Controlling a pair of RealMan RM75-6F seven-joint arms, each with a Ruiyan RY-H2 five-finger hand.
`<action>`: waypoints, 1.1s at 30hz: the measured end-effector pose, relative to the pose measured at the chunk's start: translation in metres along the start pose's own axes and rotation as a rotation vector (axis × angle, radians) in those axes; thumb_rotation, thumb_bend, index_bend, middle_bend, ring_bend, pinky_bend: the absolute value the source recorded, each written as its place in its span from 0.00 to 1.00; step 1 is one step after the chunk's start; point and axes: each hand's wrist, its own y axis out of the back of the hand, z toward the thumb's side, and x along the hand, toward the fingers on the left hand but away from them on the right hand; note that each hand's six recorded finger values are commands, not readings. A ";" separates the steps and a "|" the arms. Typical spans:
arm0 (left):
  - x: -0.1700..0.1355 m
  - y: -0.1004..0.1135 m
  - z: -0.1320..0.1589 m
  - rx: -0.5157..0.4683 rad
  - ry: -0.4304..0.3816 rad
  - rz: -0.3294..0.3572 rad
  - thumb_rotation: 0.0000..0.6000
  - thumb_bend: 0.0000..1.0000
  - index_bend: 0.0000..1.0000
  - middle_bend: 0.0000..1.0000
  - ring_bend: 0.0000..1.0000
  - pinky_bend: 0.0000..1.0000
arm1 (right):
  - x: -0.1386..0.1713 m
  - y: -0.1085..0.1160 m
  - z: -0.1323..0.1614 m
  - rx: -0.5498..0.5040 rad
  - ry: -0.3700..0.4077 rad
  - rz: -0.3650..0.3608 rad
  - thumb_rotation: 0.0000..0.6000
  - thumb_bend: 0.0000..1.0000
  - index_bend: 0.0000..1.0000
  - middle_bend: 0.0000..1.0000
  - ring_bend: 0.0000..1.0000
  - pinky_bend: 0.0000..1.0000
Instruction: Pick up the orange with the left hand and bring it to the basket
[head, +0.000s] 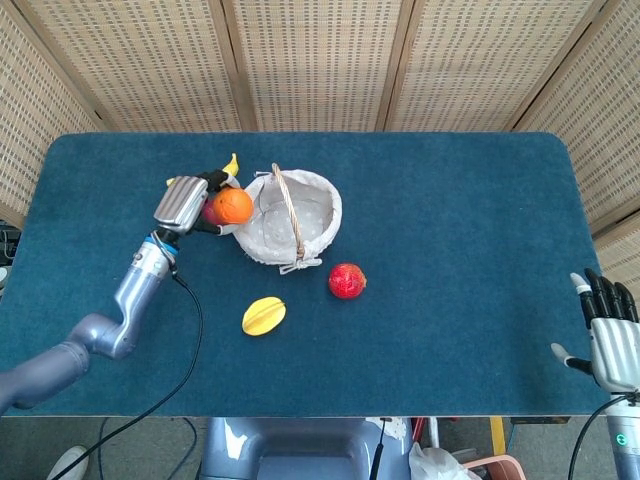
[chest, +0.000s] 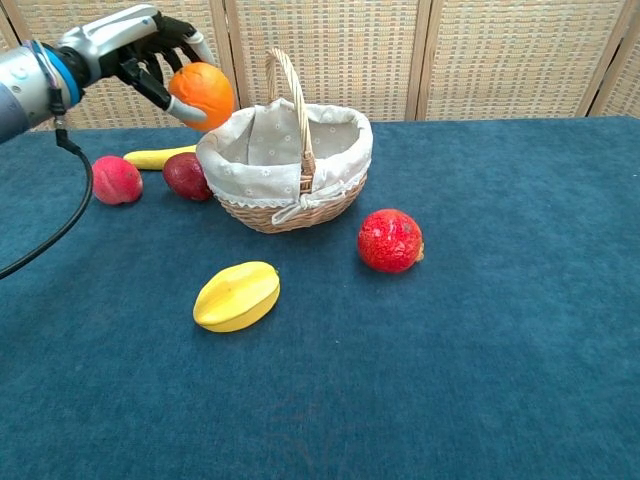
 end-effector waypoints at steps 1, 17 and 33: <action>0.003 -0.007 0.003 -0.010 -0.001 -0.005 1.00 0.02 0.17 0.09 0.12 0.22 | 0.000 0.000 -0.001 -0.001 -0.005 -0.001 1.00 0.00 0.00 0.00 0.00 0.00; -0.009 0.011 0.009 -0.186 -0.094 0.097 1.00 0.00 0.00 0.00 0.00 0.00 | 0.004 0.005 0.003 -0.011 0.018 -0.015 1.00 0.00 0.00 0.00 0.00 0.00; -0.228 0.110 -0.103 0.187 0.308 0.129 1.00 0.00 0.00 0.00 0.00 0.00 | 0.016 0.010 0.021 -0.032 0.103 -0.017 1.00 0.00 0.00 0.00 0.00 0.00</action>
